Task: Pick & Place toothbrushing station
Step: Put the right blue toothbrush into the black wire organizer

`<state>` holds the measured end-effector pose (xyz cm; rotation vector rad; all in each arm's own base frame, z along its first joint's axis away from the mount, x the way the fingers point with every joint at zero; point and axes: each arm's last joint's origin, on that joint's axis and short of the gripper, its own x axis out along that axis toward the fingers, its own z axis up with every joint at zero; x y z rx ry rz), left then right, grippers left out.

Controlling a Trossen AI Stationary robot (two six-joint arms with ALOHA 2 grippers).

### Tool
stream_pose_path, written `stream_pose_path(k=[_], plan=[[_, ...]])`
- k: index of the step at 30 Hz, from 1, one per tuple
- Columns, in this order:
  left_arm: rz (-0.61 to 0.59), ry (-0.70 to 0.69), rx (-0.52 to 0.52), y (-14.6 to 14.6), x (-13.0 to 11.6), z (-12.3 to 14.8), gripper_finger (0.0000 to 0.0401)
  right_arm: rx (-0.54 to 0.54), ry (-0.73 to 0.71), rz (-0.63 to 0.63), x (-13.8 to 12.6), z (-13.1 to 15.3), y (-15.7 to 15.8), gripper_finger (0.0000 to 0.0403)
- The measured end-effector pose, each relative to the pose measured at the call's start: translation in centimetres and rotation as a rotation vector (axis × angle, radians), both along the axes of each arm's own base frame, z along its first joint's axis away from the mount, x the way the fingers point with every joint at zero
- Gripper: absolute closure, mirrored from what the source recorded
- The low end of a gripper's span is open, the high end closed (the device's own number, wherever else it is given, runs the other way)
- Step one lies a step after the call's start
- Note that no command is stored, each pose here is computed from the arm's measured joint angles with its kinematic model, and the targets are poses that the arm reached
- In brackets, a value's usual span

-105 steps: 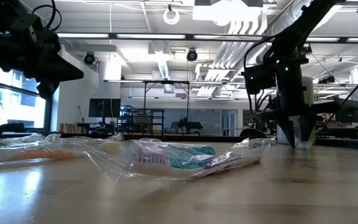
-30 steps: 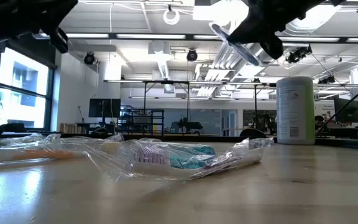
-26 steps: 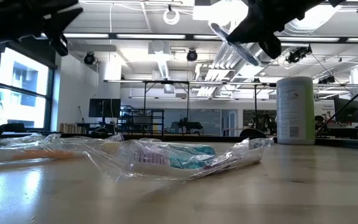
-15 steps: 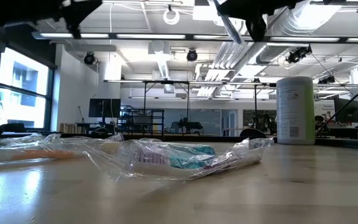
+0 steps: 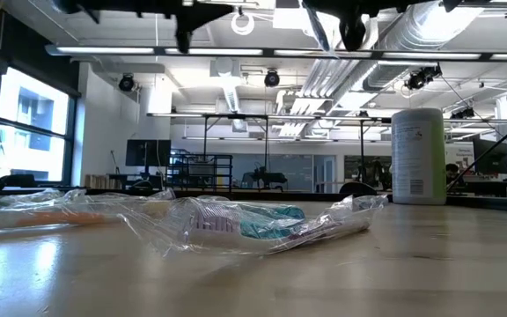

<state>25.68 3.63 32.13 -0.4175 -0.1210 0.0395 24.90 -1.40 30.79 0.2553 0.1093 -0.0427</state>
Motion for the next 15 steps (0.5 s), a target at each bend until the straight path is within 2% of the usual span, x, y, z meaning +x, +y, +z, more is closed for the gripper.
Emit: stream_pose_path(k=[6,10,15], plan=[[-0.058,-0.011,0.125,0.5,4.5,-0.2,0.0239,0.007,0.018,0.012,0.0,-0.2,0.4,0.0395],[-0.08,-0.006,0.124,0.7,6.8,0.0,0.0239,0.001,0.02,0.02,0.0,-0.2,0.6,0.0395],[-0.15,-0.043,0.139,0.8,8.1,1.2,0.0239,0.01,0.015,0.021,0.0,-0.1,0.7,0.0395]])
